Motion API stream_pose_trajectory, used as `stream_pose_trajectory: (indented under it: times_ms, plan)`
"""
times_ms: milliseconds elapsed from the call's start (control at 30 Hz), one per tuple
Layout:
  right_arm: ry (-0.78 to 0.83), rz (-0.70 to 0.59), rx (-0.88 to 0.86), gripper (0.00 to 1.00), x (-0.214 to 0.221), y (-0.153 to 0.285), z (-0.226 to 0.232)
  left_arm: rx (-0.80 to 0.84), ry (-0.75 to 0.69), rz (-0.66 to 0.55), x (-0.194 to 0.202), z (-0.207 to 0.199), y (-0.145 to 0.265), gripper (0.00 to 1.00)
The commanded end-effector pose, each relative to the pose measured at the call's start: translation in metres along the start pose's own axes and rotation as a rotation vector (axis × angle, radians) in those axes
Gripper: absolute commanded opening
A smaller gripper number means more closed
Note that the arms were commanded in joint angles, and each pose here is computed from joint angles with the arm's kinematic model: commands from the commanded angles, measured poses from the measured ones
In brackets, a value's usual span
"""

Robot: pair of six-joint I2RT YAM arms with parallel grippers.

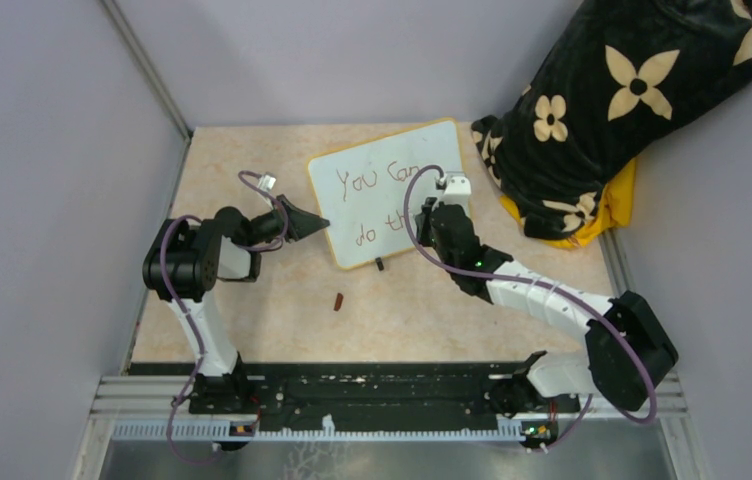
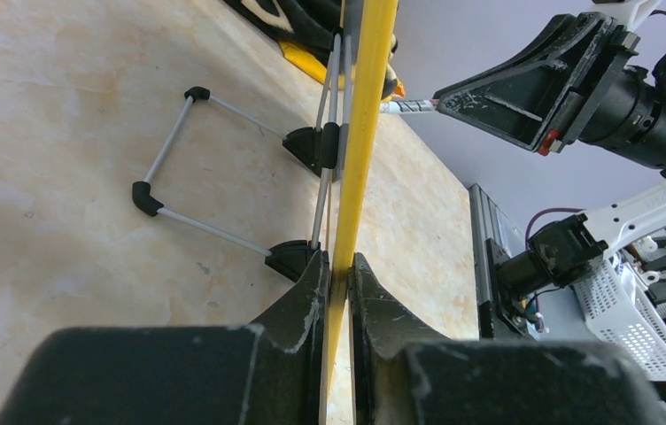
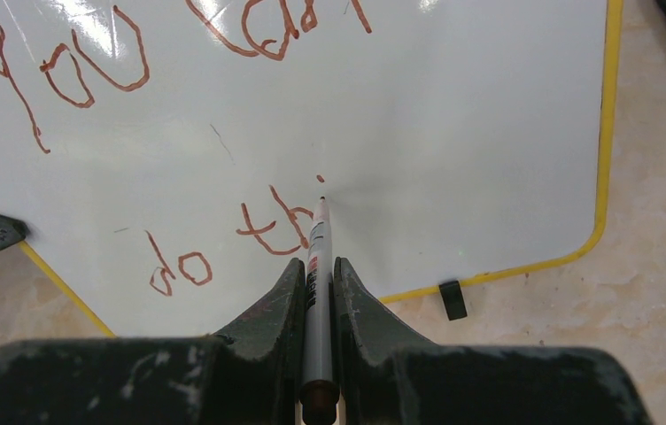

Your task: Write a sentence on the whiteboard

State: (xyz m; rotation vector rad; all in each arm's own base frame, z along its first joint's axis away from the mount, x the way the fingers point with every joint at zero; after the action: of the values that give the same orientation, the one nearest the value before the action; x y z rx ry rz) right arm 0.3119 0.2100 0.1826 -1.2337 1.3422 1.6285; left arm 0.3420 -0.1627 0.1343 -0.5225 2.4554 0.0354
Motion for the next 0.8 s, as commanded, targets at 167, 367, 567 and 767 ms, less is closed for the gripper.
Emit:
stream_pose_trajectory:
  times_ms: [167,367,567,767]
  plan:
    - [-0.032,-0.041,0.021,0.00,-0.014,-0.005,-0.002,0.074,-0.123,0.022,0.005,-0.013,-0.003,0.00]
    - [-0.028,-0.029,0.028,0.00,-0.008,-0.007,-0.004,0.074,-0.125,0.022,0.005,-0.013,-0.003,0.00]
    - [-0.026,-0.024,0.033,0.00,-0.005,-0.005,-0.006,0.074,-0.124,0.022,0.005,-0.013,-0.003,0.00]
    - [-0.022,-0.002,0.032,0.00,0.004,-0.002,-0.008,0.075,-0.126,0.022,0.004,-0.014,-0.003,0.00]
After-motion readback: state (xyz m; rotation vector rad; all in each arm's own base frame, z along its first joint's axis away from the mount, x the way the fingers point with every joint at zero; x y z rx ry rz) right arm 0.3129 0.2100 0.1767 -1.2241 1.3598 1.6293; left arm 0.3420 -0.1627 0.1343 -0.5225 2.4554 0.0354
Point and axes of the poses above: each gripper's point midway between its finger pads, its own y axis back along the fingers, its own z axis along the line the jaws close on, x = y × z, the point moved 3 cm from there along y, back along the fingers, and after that the axes turned 14 degrees about y, right-handed, at the moved point
